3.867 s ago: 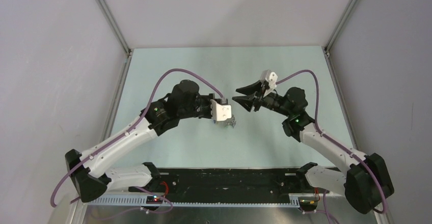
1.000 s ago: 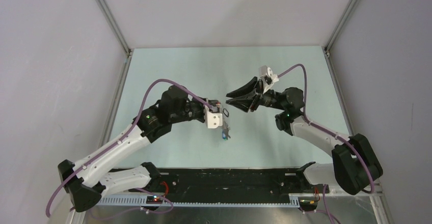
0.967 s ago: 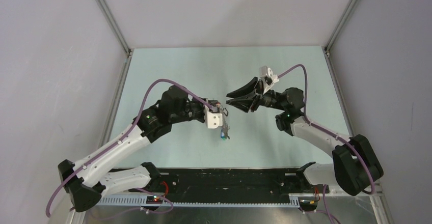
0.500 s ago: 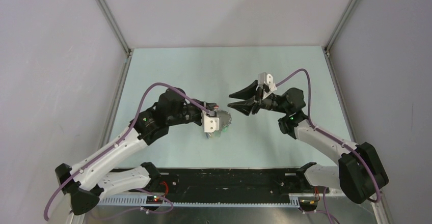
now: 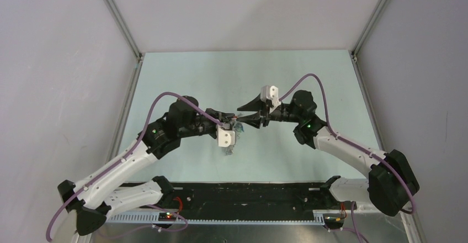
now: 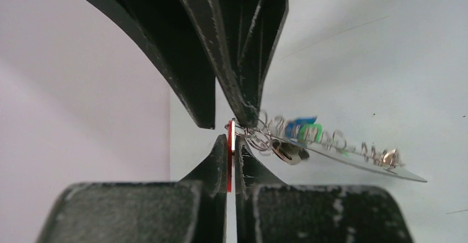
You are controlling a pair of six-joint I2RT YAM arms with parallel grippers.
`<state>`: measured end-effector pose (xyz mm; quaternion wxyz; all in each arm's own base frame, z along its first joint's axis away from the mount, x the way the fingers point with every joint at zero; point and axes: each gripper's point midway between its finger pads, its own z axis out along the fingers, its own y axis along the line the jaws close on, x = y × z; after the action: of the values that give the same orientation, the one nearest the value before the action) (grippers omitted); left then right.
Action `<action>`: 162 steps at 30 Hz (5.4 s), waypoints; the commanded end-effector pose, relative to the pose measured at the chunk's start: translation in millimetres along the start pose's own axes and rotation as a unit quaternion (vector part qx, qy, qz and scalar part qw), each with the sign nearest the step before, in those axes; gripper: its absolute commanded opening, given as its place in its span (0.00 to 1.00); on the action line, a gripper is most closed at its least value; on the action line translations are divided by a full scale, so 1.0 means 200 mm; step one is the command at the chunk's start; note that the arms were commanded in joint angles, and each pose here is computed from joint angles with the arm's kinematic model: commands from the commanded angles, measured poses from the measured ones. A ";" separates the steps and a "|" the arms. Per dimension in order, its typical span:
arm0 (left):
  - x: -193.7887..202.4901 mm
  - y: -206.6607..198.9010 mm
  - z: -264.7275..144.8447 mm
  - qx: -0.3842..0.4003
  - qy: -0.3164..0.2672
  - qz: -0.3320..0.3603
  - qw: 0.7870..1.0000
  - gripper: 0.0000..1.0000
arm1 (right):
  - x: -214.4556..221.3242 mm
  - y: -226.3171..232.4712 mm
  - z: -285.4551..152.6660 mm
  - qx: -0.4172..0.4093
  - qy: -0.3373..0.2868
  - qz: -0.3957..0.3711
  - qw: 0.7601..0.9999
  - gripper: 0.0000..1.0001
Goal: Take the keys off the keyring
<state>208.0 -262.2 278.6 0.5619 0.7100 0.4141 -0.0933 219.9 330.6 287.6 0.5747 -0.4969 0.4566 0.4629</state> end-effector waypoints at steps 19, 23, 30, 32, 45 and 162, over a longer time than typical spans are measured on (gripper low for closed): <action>-0.09 0.10 -0.04 -0.036 -0.031 0.033 0.998 0.00 | -0.01 0.04 0.05 -0.021 0.013 -0.026 0.999 0.30; -0.09 0.10 -0.04 -0.035 -0.029 0.031 0.998 0.00 | -0.02 0.04 0.05 -0.020 0.011 -0.023 0.999 0.06; -0.08 0.08 -0.01 -0.026 -0.028 0.021 0.999 0.00 | -0.06 0.02 0.06 -0.002 0.026 -0.046 0.999 0.00; -0.06 0.09 0.00 -0.028 -0.020 0.015 0.999 0.00 | -0.06 0.02 0.07 0.003 0.035 -0.062 0.997 0.00; 0.02 0.11 0.06 -0.032 0.020 -0.027 0.999 0.00 | -0.13 0.02 0.07 0.060 0.056 -0.179 0.980 0.00; 0.06 0.29 -0.06 -0.119 0.065 -0.101 0.986 0.00 | -0.08 0.00 -0.04 0.047 -0.031 -0.069 0.996 0.40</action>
<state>253.3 -241.7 282.5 0.5512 0.6034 0.5739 -0.0528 234.7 330.0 271.9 0.6509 -0.5005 0.4580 0.3408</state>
